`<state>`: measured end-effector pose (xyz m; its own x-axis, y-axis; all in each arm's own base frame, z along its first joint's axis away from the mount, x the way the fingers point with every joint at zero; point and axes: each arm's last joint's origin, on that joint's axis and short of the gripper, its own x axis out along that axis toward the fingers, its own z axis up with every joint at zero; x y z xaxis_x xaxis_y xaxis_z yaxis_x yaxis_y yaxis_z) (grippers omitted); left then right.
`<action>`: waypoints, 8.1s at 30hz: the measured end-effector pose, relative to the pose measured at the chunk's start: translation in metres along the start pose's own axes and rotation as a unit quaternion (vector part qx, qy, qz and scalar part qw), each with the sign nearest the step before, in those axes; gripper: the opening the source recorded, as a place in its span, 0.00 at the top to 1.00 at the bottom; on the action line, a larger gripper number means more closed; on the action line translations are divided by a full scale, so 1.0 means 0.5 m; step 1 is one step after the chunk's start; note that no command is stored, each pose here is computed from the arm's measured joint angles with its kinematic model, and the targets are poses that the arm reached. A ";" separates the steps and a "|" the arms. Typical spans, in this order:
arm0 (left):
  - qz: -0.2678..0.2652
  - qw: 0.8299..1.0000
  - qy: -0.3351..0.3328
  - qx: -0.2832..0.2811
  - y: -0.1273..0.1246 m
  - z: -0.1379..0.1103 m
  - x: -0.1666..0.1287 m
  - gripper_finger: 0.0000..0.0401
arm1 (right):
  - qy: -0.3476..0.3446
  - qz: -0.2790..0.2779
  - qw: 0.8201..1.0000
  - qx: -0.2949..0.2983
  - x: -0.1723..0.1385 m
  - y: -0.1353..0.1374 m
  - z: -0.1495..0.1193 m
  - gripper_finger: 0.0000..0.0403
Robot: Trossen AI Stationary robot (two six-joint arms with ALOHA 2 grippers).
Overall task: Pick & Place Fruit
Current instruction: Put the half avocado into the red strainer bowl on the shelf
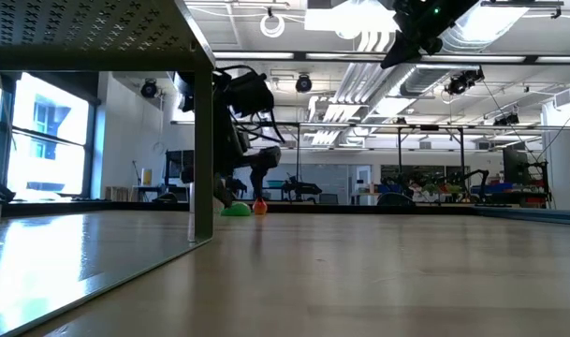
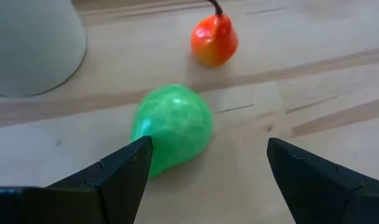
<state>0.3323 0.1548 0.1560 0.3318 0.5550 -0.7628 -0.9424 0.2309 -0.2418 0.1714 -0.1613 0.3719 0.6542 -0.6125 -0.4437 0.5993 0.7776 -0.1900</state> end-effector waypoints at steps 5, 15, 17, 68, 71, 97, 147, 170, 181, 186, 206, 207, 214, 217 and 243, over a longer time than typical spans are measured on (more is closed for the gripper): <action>0.001 1.000 -0.003 0.001 -0.001 -0.003 0.009 0.22 | 0.002 0.000 1.000 0.000 0.000 0.000 -0.001 0.99; 0.000 1.000 0.004 0.003 -0.001 -0.005 0.009 0.22 | 0.004 0.001 1.000 0.000 0.000 0.000 -0.002 0.99; -0.004 1.000 0.010 0.003 -0.001 -0.005 0.009 0.22 | 0.004 0.001 1.000 0.000 0.000 0.000 -0.002 0.99; -0.089 0.989 0.114 -0.013 -0.095 0.146 -0.131 0.22 | 0.023 0.005 1.000 0.000 0.000 0.002 -0.009 0.99; -0.092 0.987 0.120 -0.045 -0.096 0.147 -0.132 0.22 | 0.028 0.006 1.000 0.000 0.000 0.003 -0.011 0.99; -0.149 0.984 0.051 -0.083 -0.134 0.158 -0.120 0.22 | 0.022 0.026 0.999 0.000 0.000 0.005 -0.010 0.99; -0.085 0.985 0.061 -0.135 -0.169 0.070 -0.063 0.44 | 0.018 0.057 0.998 -0.008 0.000 0.008 -0.010 0.99; -0.040 0.980 0.150 -0.122 -0.175 -0.008 -0.019 0.44 | 0.019 0.058 0.998 0.006 0.000 0.009 -0.010 0.99; -0.018 0.973 0.207 -0.100 -0.181 -0.055 -0.039 0.44 | 0.018 0.060 0.998 0.006 0.000 0.009 -0.010 0.99; -0.011 0.971 0.215 -0.104 -0.186 -0.070 -0.065 0.44 | 0.018 0.060 0.998 0.006 0.000 0.009 -0.010 0.99; -0.051 0.990 0.132 -0.024 -0.170 0.013 -0.099 0.44 | 0.018 0.060 0.998 0.007 0.000 0.009 -0.010 0.99; -0.058 0.990 0.129 0.005 -0.171 0.013 -0.099 0.44 | 0.018 0.060 0.998 0.007 0.000 0.009 -0.010 0.99; -0.135 0.959 0.137 0.210 -0.182 0.011 -0.102 0.44 | 0.018 0.061 0.998 0.007 0.000 0.009 -0.010 0.99; -0.171 0.941 0.132 0.259 -0.189 0.013 -0.103 0.44 | 0.018 0.061 0.998 0.007 0.000 0.009 -0.010 0.99; -0.173 0.806 0.123 0.553 -0.158 0.018 -0.098 0.44 | 0.023 0.056 0.996 0.072 0.000 0.009 -0.010 0.99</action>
<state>0.3908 0.1166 0.2181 0.4206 0.1602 -0.8930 -0.1371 0.9842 0.1120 0.1716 -0.1571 0.3667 0.7012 -0.5134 -0.4947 0.5854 0.8107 -0.0115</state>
